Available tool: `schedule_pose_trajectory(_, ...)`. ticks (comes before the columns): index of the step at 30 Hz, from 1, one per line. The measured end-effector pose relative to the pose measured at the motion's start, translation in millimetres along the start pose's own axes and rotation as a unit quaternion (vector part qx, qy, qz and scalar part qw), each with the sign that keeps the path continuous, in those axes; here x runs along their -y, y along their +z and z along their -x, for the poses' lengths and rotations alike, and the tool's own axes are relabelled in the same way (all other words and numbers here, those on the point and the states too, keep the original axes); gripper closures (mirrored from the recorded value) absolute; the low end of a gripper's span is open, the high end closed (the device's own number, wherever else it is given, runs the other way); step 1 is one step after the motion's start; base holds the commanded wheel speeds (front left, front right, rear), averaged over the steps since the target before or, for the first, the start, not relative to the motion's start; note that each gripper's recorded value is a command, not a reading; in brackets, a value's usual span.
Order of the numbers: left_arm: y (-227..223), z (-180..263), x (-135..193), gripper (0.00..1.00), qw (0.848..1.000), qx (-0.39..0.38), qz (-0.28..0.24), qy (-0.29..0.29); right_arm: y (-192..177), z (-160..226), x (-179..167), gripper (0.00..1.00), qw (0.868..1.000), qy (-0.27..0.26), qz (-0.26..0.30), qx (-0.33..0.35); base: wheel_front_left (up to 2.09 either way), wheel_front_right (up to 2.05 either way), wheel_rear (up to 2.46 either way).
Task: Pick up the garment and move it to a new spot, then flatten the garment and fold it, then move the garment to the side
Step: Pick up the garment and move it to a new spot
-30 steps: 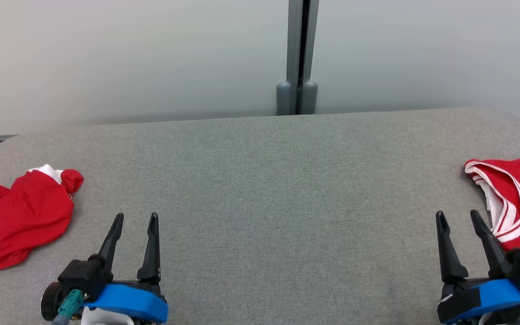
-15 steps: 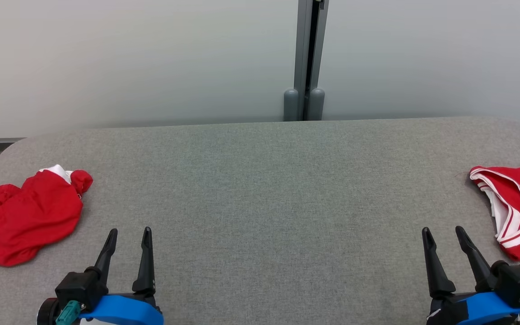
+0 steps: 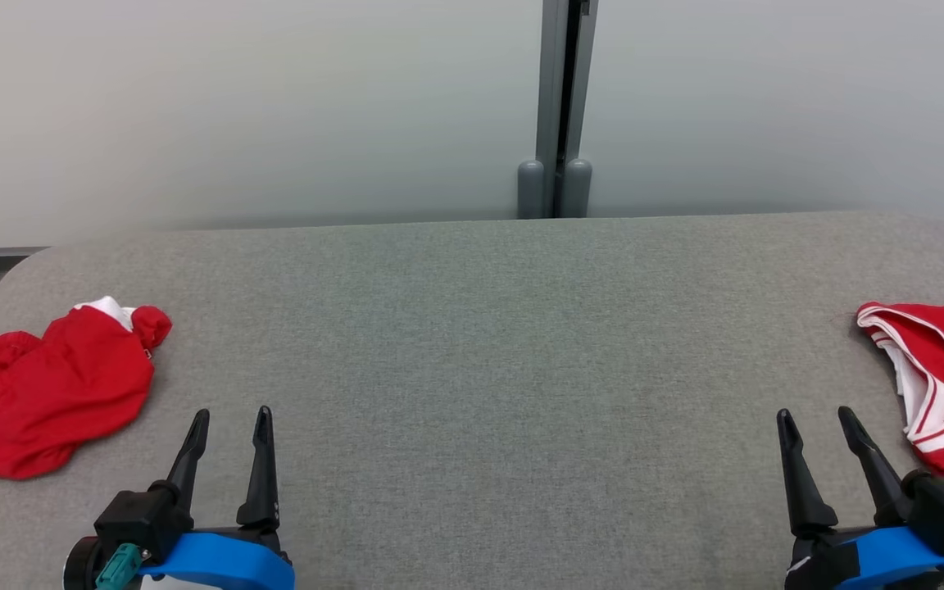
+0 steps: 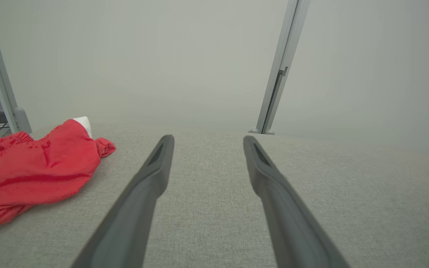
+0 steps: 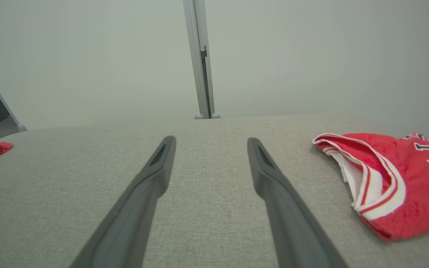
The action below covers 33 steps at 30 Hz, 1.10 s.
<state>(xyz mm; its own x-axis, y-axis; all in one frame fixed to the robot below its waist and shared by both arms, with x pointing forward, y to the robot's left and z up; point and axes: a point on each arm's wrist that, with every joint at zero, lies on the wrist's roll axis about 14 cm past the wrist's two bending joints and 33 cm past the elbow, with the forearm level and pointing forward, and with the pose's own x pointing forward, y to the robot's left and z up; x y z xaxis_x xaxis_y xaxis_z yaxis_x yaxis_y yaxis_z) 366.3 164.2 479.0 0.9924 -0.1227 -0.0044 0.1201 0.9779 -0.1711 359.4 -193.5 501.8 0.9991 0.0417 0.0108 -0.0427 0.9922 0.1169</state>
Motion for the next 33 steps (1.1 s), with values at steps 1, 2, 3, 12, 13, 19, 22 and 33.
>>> schedule_pose_trajectory(1, 1, 1, -2, 0.00, 1.000, 0.001, 0.000, 0.003, 2, -2, -2, 0.00, 1.000, 0.004, 0.001, 0.003, 0.00, 0.00, 0.00)
schedule_pose_trajectory(2, 1, 3, -4, 0.00, 1.000, 0.002, 0.000, 0.006, 3, -5, -3, 0.00, 1.000, 0.007, 0.004, 0.005, 0.00, 0.00, 0.00)
schedule_pose_trajectory(3, 2, 4, -6, 0.00, 1.000, 0.003, -0.001, 0.009, 3, -6, -4, 0.00, 1.000, 0.009, 0.005, 0.005, 0.00, 0.00, 0.00)
schedule_pose_trajectory(12, 10, 28, -38, 0.00, 0.998, 0.016, -0.006, 0.062, 2, -26, -42, 0.00, 0.998, 0.061, 0.005, 0.001, 0.00, 0.00, 0.00)
schedule_pose_trajectory(13, 12, 32, -43, 0.00, 0.997, 0.018, -0.006, 0.069, 2, -28, -46, 0.00, 0.998, 0.068, 0.005, 0.001, 0.00, 0.00, 0.00)
schedule_pose_trajectory(19, 16, 56, -67, 0.00, 0.993, 0.027, -0.008, 0.113, 2, -40, -77, 0.00, 0.994, 0.111, 0.009, 0.003, 0.00, 0.00, 0.00)
schedule_pose_trajectory(22, 17, 67, -76, 0.00, 0.991, 0.029, -0.008, 0.133, 2, -45, -93, 0.00, 0.991, 0.132, 0.010, 0.002, 0.00, 0.00, 0.00)
schedule_pose_trajectory(33, 16, 111, -107, 0.00, 0.979, 0.030, -0.007, 0.202, -10, -58, -143, 0.00, 0.980, 0.199, 0.012, -0.012, 0.00, 0.00, 0.00)
